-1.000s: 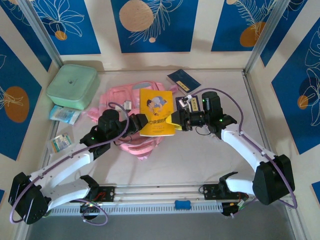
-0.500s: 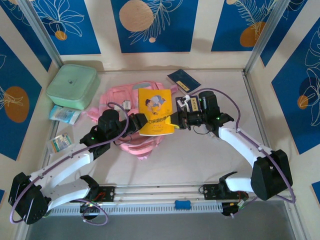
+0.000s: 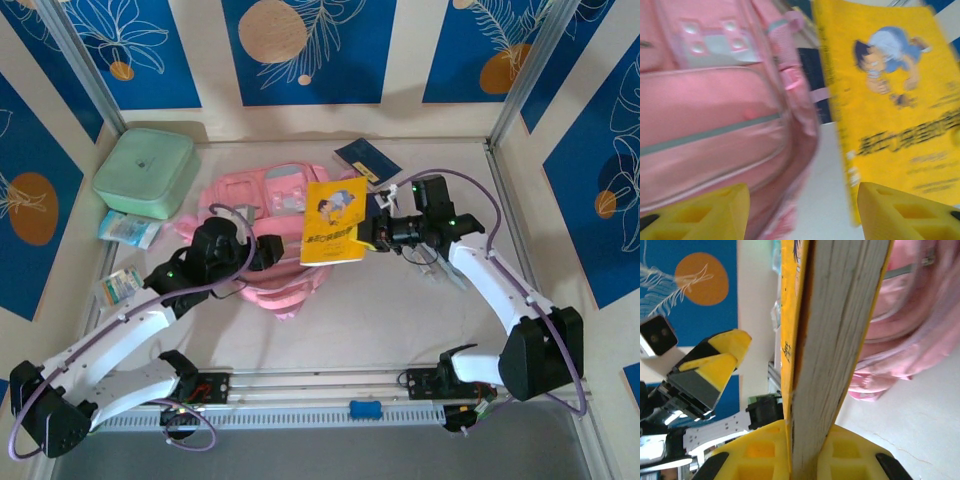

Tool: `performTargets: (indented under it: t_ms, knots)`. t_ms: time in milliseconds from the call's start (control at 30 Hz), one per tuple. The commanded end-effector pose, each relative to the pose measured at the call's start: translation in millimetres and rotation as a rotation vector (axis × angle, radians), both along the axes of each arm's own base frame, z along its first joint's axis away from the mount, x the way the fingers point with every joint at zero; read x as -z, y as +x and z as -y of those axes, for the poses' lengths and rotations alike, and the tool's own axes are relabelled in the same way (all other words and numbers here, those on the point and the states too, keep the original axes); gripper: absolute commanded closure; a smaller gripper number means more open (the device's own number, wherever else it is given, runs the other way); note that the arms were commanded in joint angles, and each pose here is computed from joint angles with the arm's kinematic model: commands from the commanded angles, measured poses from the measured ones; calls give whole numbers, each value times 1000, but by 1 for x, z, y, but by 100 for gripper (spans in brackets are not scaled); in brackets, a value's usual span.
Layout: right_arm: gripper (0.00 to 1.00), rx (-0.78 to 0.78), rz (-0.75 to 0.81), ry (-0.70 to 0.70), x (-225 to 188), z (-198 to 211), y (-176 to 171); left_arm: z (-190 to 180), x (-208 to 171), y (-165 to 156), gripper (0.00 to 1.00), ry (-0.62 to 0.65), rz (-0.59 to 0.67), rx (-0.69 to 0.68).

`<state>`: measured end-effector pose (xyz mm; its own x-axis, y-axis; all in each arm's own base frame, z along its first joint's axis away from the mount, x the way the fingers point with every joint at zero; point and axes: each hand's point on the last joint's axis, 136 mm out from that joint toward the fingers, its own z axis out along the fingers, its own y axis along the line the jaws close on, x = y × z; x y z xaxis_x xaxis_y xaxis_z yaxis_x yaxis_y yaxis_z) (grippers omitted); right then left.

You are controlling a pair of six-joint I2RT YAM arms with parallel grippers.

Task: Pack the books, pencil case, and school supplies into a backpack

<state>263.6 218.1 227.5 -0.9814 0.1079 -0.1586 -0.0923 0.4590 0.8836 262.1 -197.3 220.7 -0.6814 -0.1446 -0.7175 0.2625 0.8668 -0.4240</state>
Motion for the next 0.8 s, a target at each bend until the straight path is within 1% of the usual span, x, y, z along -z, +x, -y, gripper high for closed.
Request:
performTargets:
  t_ms: [0, 100, 267, 400, 600, 767]
  knots:
    - [100, 10, 32, -8, -4, 15, -8, -30, 42, -3, 39, 383, -14, 68]
    - [100, 44, 8, -7, 6, 24, -6, -25, 59, 5, 35, 483, -4, 144]
    - [100, 79, -27, -16, 19, 33, -3, -5, 76, 19, 28, 590, 27, 303]
    - [100, 92, -43, -11, 23, 37, -2, 6, 91, 30, 26, 680, 44, 403]
    - [100, 122, -55, 6, 25, 47, -1, 16, 110, 39, 24, 750, 29, 495]
    - [100, 128, -73, 26, 29, 49, 0, 26, 130, 45, 24, 787, -16, 568]
